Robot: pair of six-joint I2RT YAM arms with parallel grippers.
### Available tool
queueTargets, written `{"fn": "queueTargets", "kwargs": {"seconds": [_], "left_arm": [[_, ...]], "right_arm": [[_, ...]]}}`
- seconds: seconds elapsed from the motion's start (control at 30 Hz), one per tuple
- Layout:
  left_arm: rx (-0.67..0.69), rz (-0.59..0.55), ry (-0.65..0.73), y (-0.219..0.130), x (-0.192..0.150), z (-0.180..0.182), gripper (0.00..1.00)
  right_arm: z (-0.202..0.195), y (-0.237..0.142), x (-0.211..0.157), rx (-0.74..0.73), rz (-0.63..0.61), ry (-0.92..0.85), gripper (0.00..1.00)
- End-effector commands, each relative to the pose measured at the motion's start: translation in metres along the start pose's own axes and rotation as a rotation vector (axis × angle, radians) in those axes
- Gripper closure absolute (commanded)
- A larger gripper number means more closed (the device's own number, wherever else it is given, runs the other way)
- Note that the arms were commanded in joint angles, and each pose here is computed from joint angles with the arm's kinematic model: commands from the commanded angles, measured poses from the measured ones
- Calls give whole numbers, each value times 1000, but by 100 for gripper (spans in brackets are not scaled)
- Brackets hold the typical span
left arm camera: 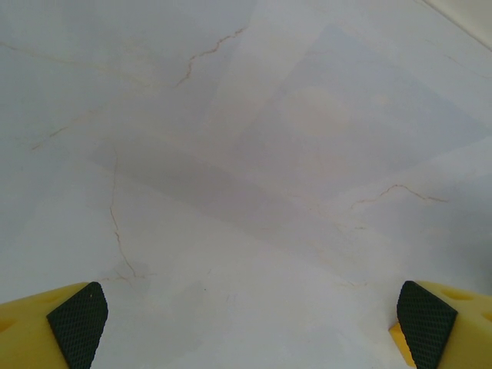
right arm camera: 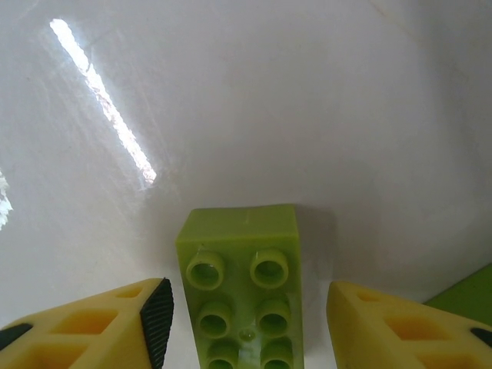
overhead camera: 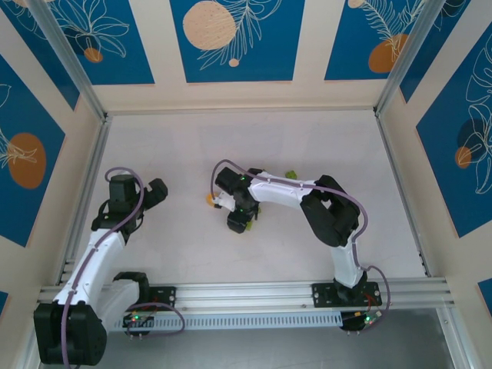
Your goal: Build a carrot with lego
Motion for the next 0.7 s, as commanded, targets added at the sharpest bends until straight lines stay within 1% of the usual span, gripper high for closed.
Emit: {"fn": "queueTargets", "kwargs": {"seconds": [0.0, 0.07, 0.33, 0.53, 0.67], "left_arm": [[-20, -1, -6, -2, -1, -1, 1], [-21, 0, -5, -2, -2, -1, 1], [-24, 0, -4, -2, -1, -1, 1], [-23, 1, -3, -2, -2, -1, 1], [-22, -1, -4, -3, -2, -1, 1]], "right_arm": [[2, 2, -8, 19, 31, -17, 46], [2, 0, -9, 23, 27, -16, 48], [3, 0, -14, 34, 31, -24, 49], [2, -3, -12, 27, 16, -9, 64], [-1, -21, -2, 11, -37, 63, 70]]}}
Point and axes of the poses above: each hand's point on the last joint's axis, 136 mm out from that joint toward the fingers, its own y axis out along the fingers, its own z axis along the line the jaws close on, x = y × z, the point moved 6 cm from there along -y, back along the fingers, and after that the axes turned 9 degrees about -y, right-handed, at the moved point
